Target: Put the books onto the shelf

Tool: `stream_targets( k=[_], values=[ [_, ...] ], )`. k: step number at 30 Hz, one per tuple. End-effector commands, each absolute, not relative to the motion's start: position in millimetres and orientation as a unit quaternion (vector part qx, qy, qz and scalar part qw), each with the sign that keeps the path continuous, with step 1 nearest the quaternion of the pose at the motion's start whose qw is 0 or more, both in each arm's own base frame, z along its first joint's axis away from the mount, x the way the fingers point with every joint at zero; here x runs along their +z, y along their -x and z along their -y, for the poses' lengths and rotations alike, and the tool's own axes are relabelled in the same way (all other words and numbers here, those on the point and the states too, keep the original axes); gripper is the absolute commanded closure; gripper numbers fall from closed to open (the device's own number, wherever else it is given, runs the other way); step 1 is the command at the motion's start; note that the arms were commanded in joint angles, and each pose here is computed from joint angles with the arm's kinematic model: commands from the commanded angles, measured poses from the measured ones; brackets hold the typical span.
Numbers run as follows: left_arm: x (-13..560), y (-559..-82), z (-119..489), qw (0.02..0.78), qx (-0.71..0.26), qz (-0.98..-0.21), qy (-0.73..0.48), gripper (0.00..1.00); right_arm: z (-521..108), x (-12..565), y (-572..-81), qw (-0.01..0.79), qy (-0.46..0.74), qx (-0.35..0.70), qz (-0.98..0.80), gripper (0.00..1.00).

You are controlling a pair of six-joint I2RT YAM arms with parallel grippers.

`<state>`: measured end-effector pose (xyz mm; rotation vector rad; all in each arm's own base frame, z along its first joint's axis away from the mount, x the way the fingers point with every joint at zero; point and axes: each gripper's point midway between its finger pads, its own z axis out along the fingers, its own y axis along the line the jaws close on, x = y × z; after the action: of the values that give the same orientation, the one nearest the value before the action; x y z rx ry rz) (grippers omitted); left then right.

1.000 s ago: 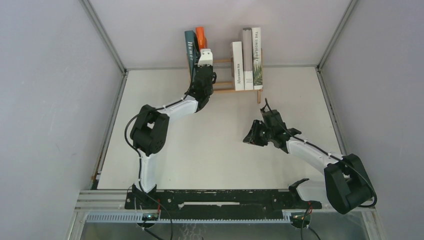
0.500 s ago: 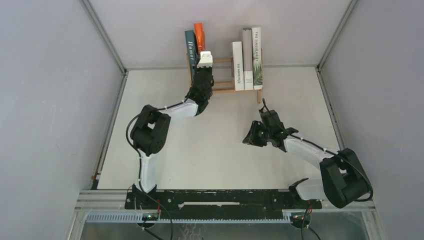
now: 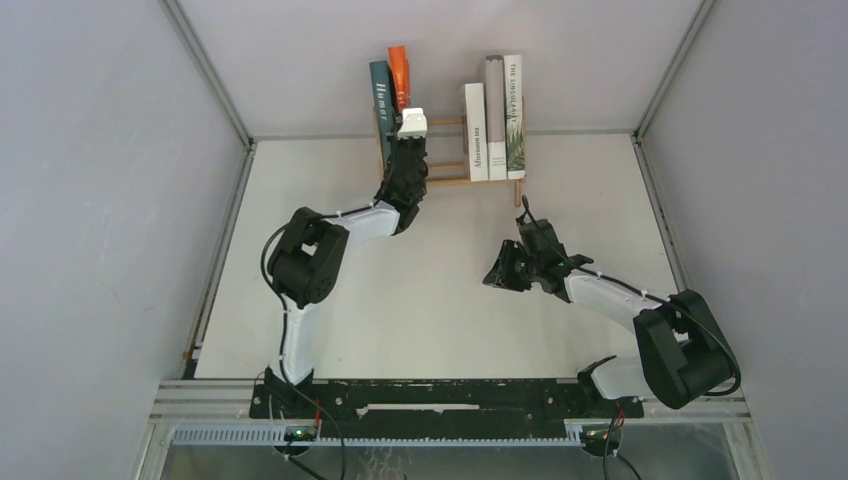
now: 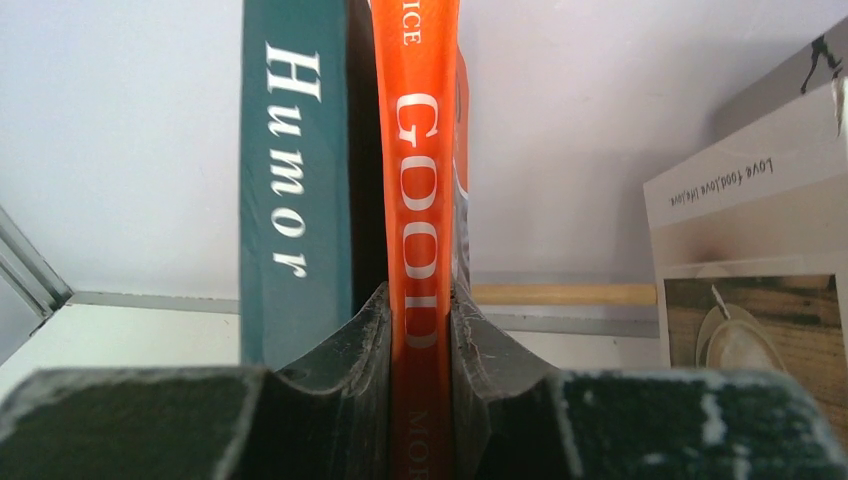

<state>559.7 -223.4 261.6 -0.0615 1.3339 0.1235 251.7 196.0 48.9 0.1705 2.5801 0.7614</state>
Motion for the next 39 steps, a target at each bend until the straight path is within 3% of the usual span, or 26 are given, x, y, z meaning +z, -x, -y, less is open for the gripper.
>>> stream_targets(
  k=[1,8,14,19,39],
  values=[
    [262.7,-562.0,213.0,0.792,0.074,-0.604,0.051,0.92,-201.7,52.8,-258.0,0.239,-0.046,0.289,-0.926,0.64],
    [244.9,-563.2,217.6,0.783,0.079,-0.614,0.057,0.81,-199.8,45.5,-253.4,0.232,-0.048,0.291,-0.927,0.64],
    [233.4,-558.7,215.3,0.775,0.085,-0.623,0.067,0.49,-198.9,43.6,-251.4,0.229,-0.049,0.291,-0.927,0.64],
    [231.1,-552.3,210.3,0.77,0.087,-0.627,0.076,0.32,-198.7,44.4,-250.7,0.229,-0.048,0.292,-0.927,0.64],
    [307.0,-518.1,225.1,0.794,0.06,-0.598,0.096,0.23,-194.8,76.7,-252.6,0.26,-0.047,0.291,-0.92,0.63]
  ],
)
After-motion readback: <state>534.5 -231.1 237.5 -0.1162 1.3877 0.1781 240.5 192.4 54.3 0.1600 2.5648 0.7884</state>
